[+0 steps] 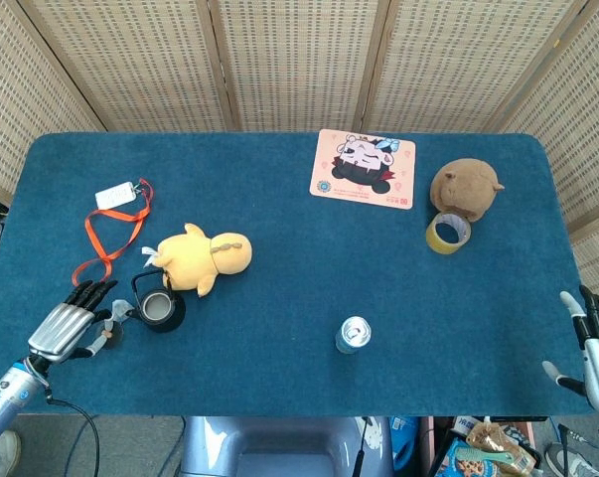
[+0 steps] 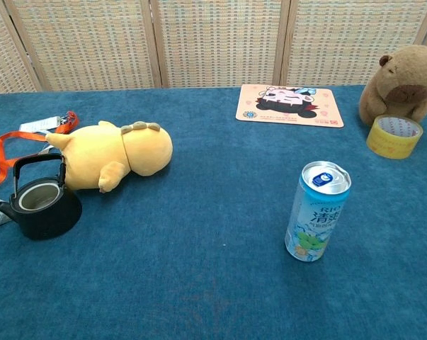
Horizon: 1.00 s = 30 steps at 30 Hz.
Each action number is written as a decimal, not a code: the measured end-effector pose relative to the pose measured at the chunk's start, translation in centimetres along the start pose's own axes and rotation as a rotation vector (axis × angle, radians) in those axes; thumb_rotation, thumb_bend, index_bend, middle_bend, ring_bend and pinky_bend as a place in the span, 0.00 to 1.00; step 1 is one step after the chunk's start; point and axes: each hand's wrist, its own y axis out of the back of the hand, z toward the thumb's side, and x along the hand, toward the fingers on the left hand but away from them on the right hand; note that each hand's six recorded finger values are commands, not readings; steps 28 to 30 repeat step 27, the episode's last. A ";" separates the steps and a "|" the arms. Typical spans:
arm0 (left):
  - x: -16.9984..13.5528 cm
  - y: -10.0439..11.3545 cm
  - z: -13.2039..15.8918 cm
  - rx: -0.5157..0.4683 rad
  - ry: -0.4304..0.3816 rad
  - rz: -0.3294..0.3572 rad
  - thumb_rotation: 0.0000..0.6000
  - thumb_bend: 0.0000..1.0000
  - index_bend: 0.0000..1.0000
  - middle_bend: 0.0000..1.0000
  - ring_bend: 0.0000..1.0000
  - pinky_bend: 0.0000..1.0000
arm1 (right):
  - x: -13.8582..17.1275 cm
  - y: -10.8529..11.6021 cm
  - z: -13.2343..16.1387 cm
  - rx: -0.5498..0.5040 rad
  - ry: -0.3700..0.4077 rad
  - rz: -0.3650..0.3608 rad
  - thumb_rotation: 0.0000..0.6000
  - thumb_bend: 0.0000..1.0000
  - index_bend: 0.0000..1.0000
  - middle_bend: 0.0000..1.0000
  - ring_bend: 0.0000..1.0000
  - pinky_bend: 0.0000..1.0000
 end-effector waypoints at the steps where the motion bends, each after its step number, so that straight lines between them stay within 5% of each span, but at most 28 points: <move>1: 0.0 -0.1 0.0 -0.003 0.001 -0.005 1.00 0.26 0.02 0.00 0.00 0.00 | 0.0 0.0 0.0 0.000 -0.001 0.000 1.00 0.00 0.00 0.00 0.00 0.00; 9: -0.5 1.0 0.7 -0.062 0.001 0.009 1.00 0.23 0.00 0.00 0.00 0.00 | 0.1 0.1 0.0 -0.002 0.002 -0.003 1.00 0.00 0.00 0.00 0.00 0.00; 20: -5.1 9.9 2.8 -0.182 -0.005 0.385 1.00 0.18 0.00 0.00 0.00 0.00 | 0.1 0.2 0.0 -0.004 0.004 -0.005 1.00 0.00 0.00 0.00 0.00 0.00; 27: -8.2 10.4 3.4 -0.096 0.156 0.455 1.00 0.17 0.00 0.00 0.00 0.00 | 0.3 0.7 0.0 -0.011 0.008 -0.020 1.00 0.00 0.00 0.00 0.00 0.00; 30: -8.2 10.4 3.4 -0.096 0.156 0.455 1.00 0.17 0.00 0.00 0.00 0.00 | 0.3 0.7 0.0 -0.011 0.008 -0.020 1.00 0.00 0.00 0.00 0.00 0.00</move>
